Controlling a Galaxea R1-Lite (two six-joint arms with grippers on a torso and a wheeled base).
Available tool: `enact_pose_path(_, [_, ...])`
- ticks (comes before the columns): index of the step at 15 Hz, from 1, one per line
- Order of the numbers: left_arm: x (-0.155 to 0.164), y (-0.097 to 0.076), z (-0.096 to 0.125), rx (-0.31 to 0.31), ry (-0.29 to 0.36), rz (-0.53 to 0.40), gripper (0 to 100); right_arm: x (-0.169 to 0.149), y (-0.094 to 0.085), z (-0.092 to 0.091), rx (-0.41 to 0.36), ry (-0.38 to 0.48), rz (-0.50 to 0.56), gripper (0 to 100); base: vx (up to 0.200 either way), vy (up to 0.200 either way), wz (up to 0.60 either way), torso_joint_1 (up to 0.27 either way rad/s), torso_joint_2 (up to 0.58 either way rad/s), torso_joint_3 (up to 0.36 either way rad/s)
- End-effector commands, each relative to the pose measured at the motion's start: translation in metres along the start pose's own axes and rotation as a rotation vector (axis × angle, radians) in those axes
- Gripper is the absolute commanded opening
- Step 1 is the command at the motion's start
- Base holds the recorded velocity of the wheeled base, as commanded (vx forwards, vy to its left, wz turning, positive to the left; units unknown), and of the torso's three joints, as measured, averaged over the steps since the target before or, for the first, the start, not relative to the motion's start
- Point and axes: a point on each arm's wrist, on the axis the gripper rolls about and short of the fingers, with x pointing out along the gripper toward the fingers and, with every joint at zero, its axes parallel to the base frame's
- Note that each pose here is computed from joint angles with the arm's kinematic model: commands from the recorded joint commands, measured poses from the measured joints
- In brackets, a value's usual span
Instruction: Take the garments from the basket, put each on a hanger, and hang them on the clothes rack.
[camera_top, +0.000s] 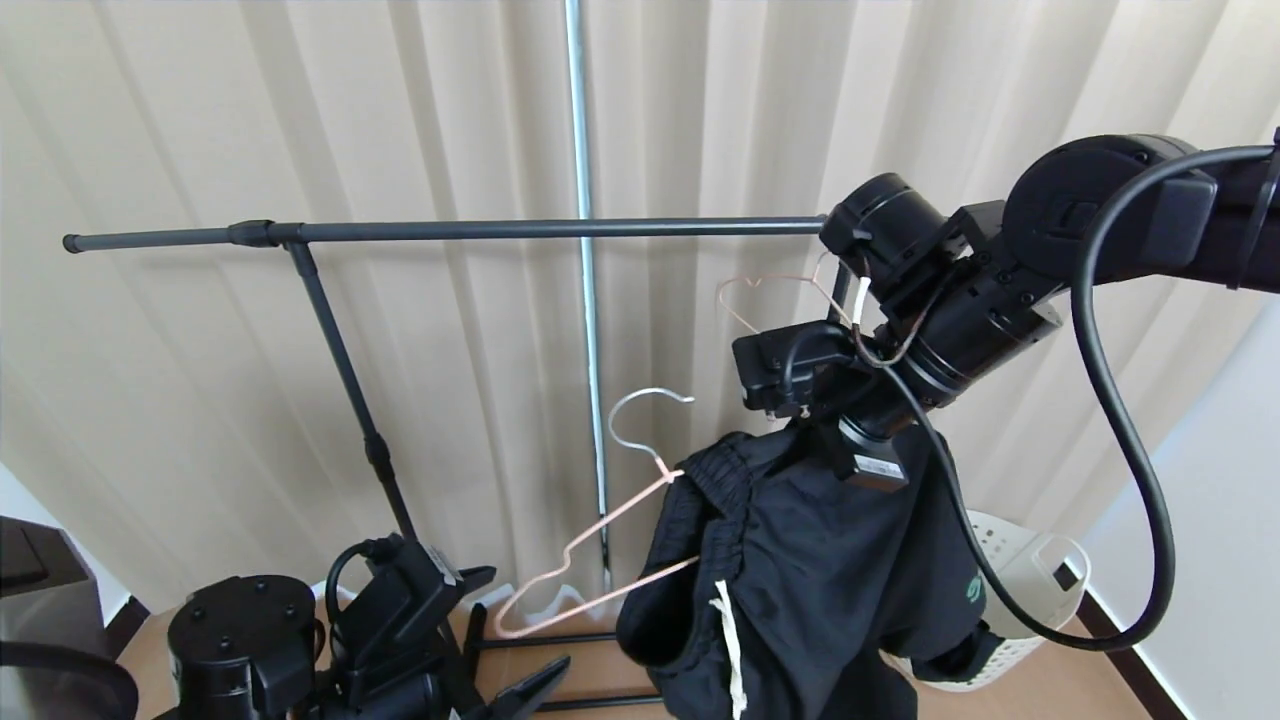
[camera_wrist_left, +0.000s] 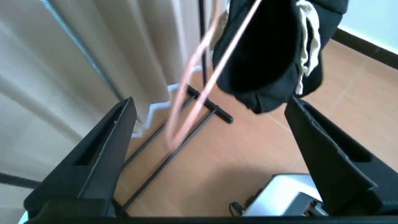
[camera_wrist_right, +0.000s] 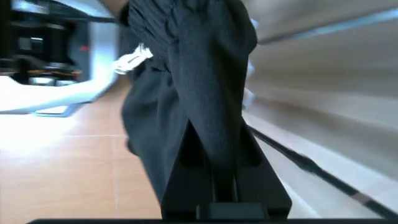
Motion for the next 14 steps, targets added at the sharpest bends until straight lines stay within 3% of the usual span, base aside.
enact_pose_path(1, [0.001, 0.013, 0.001, -0.018, -0.013, 0.051, 100, -0.008, 0.001, 0.008, -0.011, 0.008, -0.067, 0, 0.000, 0.000, 0.00, 0.000, 0.00, 0.000])
enact_pose_path(2, [0.003, 0.018, 0.002, -0.044, -0.025, 0.072, 100, -0.009, 0.002, 0.013, -0.016, 0.026, -0.103, 0, 0.000, 0.000, 0.00, 0.000, 0.00, 0.000])
enact_pose_path(3, [0.008, 0.023, 0.008, -0.137, -0.062, 0.086, 100, -0.011, 0.002, 0.017, -0.014, 0.074, -0.161, 0, 0.000, 0.000, 0.00, 0.000, 0.00, 0.000])
enact_pose_path(5, [0.016, 0.027, 0.012, -0.219, -0.091, 0.092, 100, -0.014, 0.002, 0.021, -0.006, 0.104, -0.216, 0, 0.000, 0.000, 0.00, 0.000, 0.00, 0.000])
enact_pose_path(7, [0.028, 0.028, 0.006, -0.286, -0.070, 0.086, 100, -0.023, 0.000, 0.024, 0.040, 0.087, -0.294, 0, 0.000, 0.000, 0.00, 0.000, 0.00, 0.000])
enact_pose_path(9, [0.044, 0.030, -0.003, -0.380, -0.042, 0.081, 100, -0.029, -0.002, 0.028, 0.175, 0.034, -0.339, 0, 0.000, 0.000, 0.00, 0.000, 0.00, 0.000])
enact_pose_path(11, [0.049, 0.030, -0.005, -0.414, -0.036, 0.076, 100, -0.032, 0.001, 0.035, 0.217, -0.005, -0.356, 0, 0.000, 0.000, 0.00, 0.000, 0.00, 0.000])
enact_pose_path(13, [0.057, 0.031, 0.002, -0.490, -0.080, 0.103, 100, -0.038, 0.004, 0.036, 0.245, -0.028, -0.363, 0, 0.000, 0.000, 0.00, 0.000, 0.00, 0.000])
enact_pose_path(14, [0.062, 0.035, 0.008, -0.499, -0.116, 0.149, 100, -0.041, 0.010, 0.040, 0.257, -0.042, -0.357, 0, 0.000, 0.000, 0.00, 0.000, 0.00, 0.000])
